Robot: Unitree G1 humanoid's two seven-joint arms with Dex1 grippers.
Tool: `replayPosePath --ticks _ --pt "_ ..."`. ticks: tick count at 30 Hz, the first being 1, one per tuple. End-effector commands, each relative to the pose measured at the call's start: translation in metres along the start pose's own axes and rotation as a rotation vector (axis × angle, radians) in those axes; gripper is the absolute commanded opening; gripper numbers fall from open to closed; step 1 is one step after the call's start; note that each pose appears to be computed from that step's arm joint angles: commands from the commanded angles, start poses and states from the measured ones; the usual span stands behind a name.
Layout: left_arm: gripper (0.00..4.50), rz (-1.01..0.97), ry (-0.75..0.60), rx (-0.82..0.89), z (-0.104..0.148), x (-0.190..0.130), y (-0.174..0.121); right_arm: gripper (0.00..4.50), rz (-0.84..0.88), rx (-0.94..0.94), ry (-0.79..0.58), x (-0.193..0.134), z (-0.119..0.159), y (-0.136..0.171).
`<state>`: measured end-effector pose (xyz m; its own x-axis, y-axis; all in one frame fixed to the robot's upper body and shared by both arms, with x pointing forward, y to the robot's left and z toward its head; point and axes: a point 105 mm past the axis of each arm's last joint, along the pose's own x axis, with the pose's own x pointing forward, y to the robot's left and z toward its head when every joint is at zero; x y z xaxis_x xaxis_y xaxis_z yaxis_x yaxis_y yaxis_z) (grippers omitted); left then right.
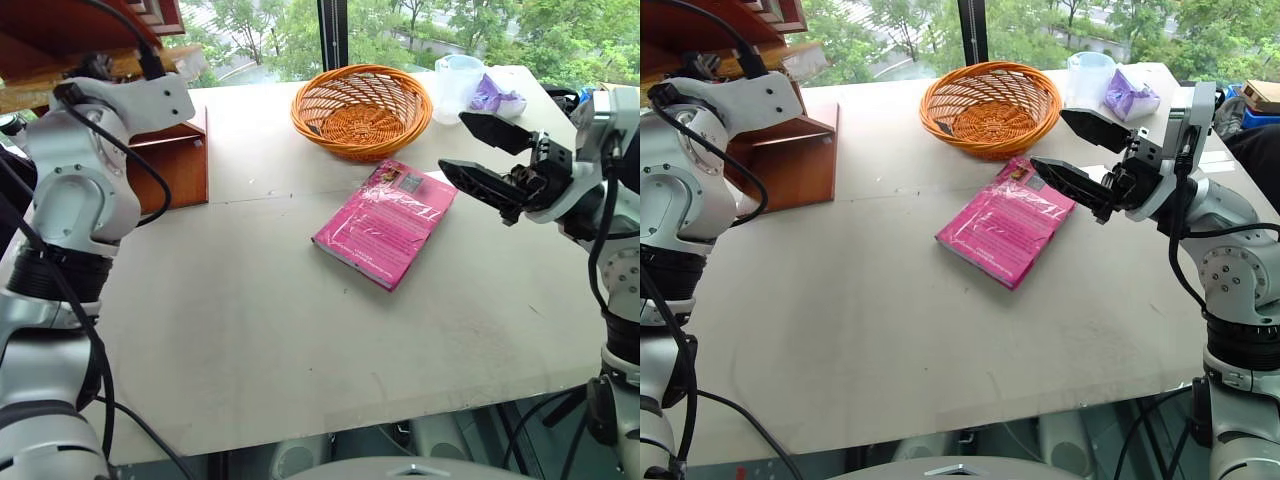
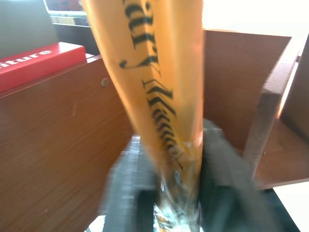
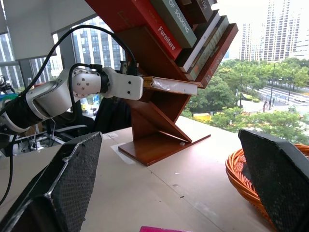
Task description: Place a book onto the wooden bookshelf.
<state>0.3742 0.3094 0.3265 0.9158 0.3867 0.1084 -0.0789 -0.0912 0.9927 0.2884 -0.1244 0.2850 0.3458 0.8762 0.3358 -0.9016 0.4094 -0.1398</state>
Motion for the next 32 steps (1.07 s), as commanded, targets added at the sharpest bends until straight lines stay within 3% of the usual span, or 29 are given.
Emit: replayPosePath --ticks 1,3,8,11,13,15,17,19,22,25,28,32 --pt "3.51 0.073 0.089 -0.063 -0.024 -0.008 0.023 4.50 0.001 -0.051 -0.038 -0.001 0.011 0.004" --pt "4.41 0.052 0.105 -0.109 -0.029 -0.011 0.017 4.50 0.000 -0.051 -0.037 -0.001 0.011 0.005" --pt "4.41 0.097 0.125 -0.139 -0.046 -0.026 0.017 4.50 -0.003 -0.041 -0.036 -0.002 0.007 0.006" --pt "4.41 0.109 0.077 -0.212 -0.042 -0.040 0.015 4.50 -0.012 -0.033 -0.033 -0.005 0.006 0.007" --pt "4.41 0.100 -0.007 -0.290 -0.025 -0.050 0.006 4.50 -0.026 -0.029 -0.019 -0.008 0.002 0.006" --pt "4.41 0.048 -0.174 -0.502 0.013 -0.066 -0.015 4.50 -0.048 -0.041 0.045 -0.018 -0.013 0.007" --pt "4.41 -0.102 -0.314 -0.731 0.048 -0.083 -0.052 4.50 -0.084 0.006 0.077 -0.029 -0.030 0.011" --pt "4.41 -0.331 -0.440 -0.829 0.078 -0.107 -0.096 4.50 -0.151 0.026 0.139 -0.044 -0.054 0.011" --pt "4.41 -0.705 -0.498 -1.161 0.098 -0.146 -0.153 4.50 -0.283 0.011 0.318 -0.083 -0.104 0.009" --pt "4.41 -0.980 -0.583 -1.435 0.105 -0.182 -0.179 4.50 -0.418 -0.042 0.469 -0.125 -0.141 0.006" --pt "4.41 -1.120 -0.586 -1.462 0.098 -0.197 -0.198 4.50 -0.461 -0.085 0.562 -0.152 -0.159 0.008" --pt "4.41 -1.150 -0.594 -1.397 0.087 -0.197 -0.215 4.50 -0.483 -0.090 0.582 -0.172 -0.166 0.011"
